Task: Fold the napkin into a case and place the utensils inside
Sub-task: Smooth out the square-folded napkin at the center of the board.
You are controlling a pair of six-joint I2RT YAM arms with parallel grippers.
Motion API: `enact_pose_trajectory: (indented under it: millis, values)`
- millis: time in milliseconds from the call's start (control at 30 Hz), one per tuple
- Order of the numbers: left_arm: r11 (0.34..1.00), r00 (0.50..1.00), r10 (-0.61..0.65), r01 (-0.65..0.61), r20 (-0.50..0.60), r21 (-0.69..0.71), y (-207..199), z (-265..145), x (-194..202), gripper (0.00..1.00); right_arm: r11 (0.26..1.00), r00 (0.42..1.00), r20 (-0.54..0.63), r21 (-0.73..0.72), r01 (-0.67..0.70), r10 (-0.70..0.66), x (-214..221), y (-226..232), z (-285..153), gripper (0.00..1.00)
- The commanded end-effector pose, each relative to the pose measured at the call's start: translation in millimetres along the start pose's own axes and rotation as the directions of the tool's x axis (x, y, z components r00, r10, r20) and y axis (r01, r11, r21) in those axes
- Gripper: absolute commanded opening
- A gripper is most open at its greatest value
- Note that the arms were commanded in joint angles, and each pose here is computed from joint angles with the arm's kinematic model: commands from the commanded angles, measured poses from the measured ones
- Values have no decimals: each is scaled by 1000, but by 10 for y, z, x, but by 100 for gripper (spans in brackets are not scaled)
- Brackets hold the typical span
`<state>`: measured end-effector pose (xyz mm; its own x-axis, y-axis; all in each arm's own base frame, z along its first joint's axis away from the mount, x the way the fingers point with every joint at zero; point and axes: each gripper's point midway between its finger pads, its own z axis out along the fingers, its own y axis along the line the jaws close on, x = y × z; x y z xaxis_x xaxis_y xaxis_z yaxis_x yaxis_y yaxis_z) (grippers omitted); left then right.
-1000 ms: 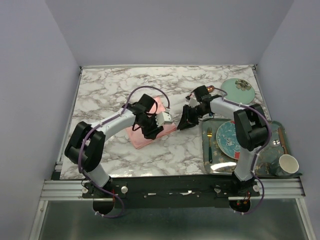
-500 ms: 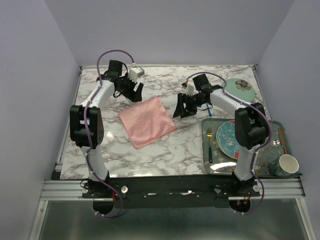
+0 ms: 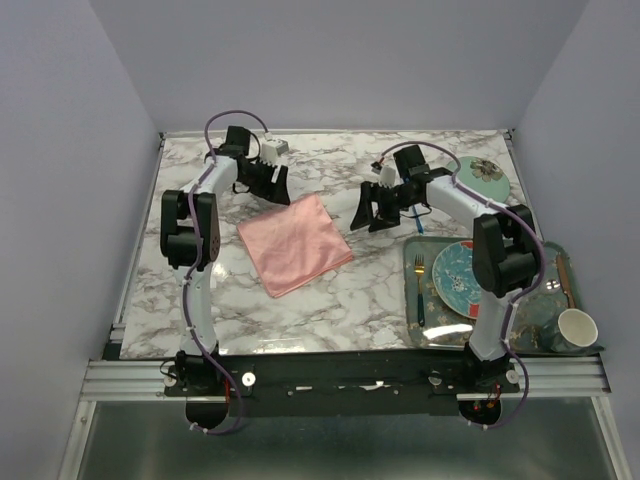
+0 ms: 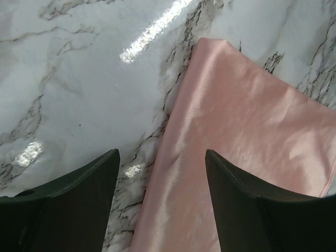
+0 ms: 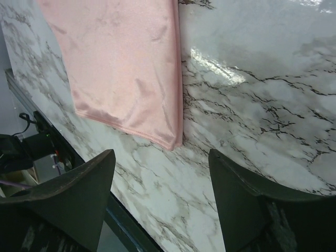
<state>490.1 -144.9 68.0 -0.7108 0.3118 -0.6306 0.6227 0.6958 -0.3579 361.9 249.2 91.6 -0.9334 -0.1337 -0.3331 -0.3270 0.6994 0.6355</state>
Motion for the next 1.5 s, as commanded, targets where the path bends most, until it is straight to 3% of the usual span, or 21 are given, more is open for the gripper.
enact_pose_trajectory:
  millis: [0,300,567,667,800,867,900,967,1000,1033,1067,1133,1167,1200,1267,1300,1333,1367,1400,1433,1467]
  values:
    - [994,999,-35,39,-34,104,-183,123,119,75,999,1000,-1,37,-8,8,47,-133,-33,80]
    - [974,986,77,-42,-147,223,-750,259,587,61,999,1000,-7,31,29,-29,144,-151,-101,80]
    - [939,942,272,-214,-199,269,-1173,320,858,58,999,999,-33,-2,40,-40,361,-109,-143,81]
    - [949,953,256,-216,-164,229,-1170,289,718,62,998,998,-25,-17,57,-57,403,-64,-184,81]
    - [970,971,233,-236,50,62,-981,-44,5,77,990,988,58,-27,142,-140,167,99,-330,81]
    - [982,973,186,-188,134,-4,-869,-301,-241,80,973,965,139,-24,229,-224,-66,274,-494,82]
    - [972,950,235,-225,208,-71,-890,-548,-480,85,963,947,184,-10,271,-265,-193,330,-568,83]
    - [959,929,276,-247,248,-142,-904,-765,-561,94,927,888,277,26,374,-367,-427,533,-812,85]
    - [935,889,337,-279,309,-218,-985,-1046,-754,99,904,845,332,58,424,-418,-564,615,-920,87]
    - [926,872,360,-289,332,-243,-1035,-1160,-797,99,881,807,370,78,466,-460,-643,692,-1011,99]
    - [923,869,365,-291,335,-252,-1064,-1199,-727,99,837,736,421,118,535,-530,-732,832,-1190,100]
    - [893,799,439,-338,412,-296,-1273,-1508,-867,99,757,600,511,174,630,-616,-925,1042,-1377,100]
    - [917,816,385,-282,432,-284,-1269,-1465,-742,99,747,563,548,189,637,-619,-988,1126,-1460,100]
    - [912,749,399,-262,528,-317,-1375,-1673,-937,99,763,514,614,245,598,-600,-1216,1142,-1555,100]
    - [936,740,337,-195,582,-294,-1377,-1656,-889,99,880,603,666,183,439,-440,-1383,1075,-1518,100]
    - [958,757,272,-156,594,-240,-1408,-1596,-873,99,876,676,605,79,475,-421,-1308,1048,-1248,100]
    - [979,790,190,-107,583,-174,-1426,-1512,-828,99,841,677,593,3,541,-437,-1339,1226,-1276,100]
    - [993,806,117,-96,580,-67,-1578,-1514,-907,99,830,727,556,-114,545,-402,-1259,1329,-1212,100]
    - [994,885,-97,66,456,82,-1581,-1217,-637,99,824,823,462,-283,491,-331,-1089,1306,-967,100]
    - [972,888,-205,138,411,188,-1683,-1152,-587,99,846,874,414,-343,408,-253,-1047,1315,-889,100]
    - [938,882,-292,189,370,290,-1810,-1101,-539,99,880,944,312,-412,237,-108,-912,1288,-714,100]
